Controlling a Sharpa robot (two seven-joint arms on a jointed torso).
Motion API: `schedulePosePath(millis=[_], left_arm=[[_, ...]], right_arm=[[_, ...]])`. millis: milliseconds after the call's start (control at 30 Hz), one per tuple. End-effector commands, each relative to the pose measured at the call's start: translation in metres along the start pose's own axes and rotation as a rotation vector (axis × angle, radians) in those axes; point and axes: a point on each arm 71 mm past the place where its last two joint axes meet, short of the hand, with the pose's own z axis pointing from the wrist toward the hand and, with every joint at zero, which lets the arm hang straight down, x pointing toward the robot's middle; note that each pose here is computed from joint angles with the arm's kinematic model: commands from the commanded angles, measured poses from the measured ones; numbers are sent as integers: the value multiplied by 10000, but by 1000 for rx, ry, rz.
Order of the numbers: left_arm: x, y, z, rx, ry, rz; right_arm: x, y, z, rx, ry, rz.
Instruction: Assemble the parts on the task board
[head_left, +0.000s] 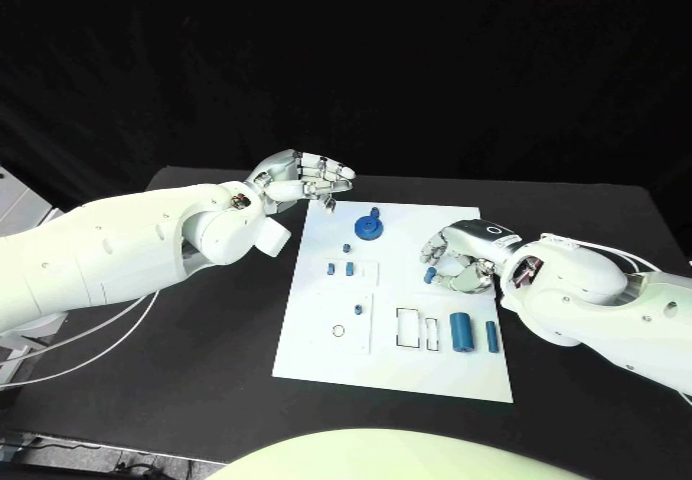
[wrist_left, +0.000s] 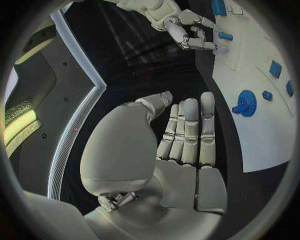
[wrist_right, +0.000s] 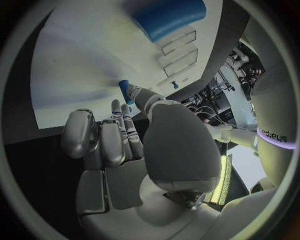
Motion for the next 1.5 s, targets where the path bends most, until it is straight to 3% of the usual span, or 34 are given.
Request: schedulePosePath(millis=[33, 633, 1500], left_arm=[[19, -13, 6, 7, 17, -8], [13, -10, 2, 4, 18, -9], [2, -7, -3, 0, 16, -8]], right_arm=[[43, 43, 0, -25, 42, -20], [61, 69, -5, -30, 38, -26], [-4, 82, -55, -1, -60, -5]])
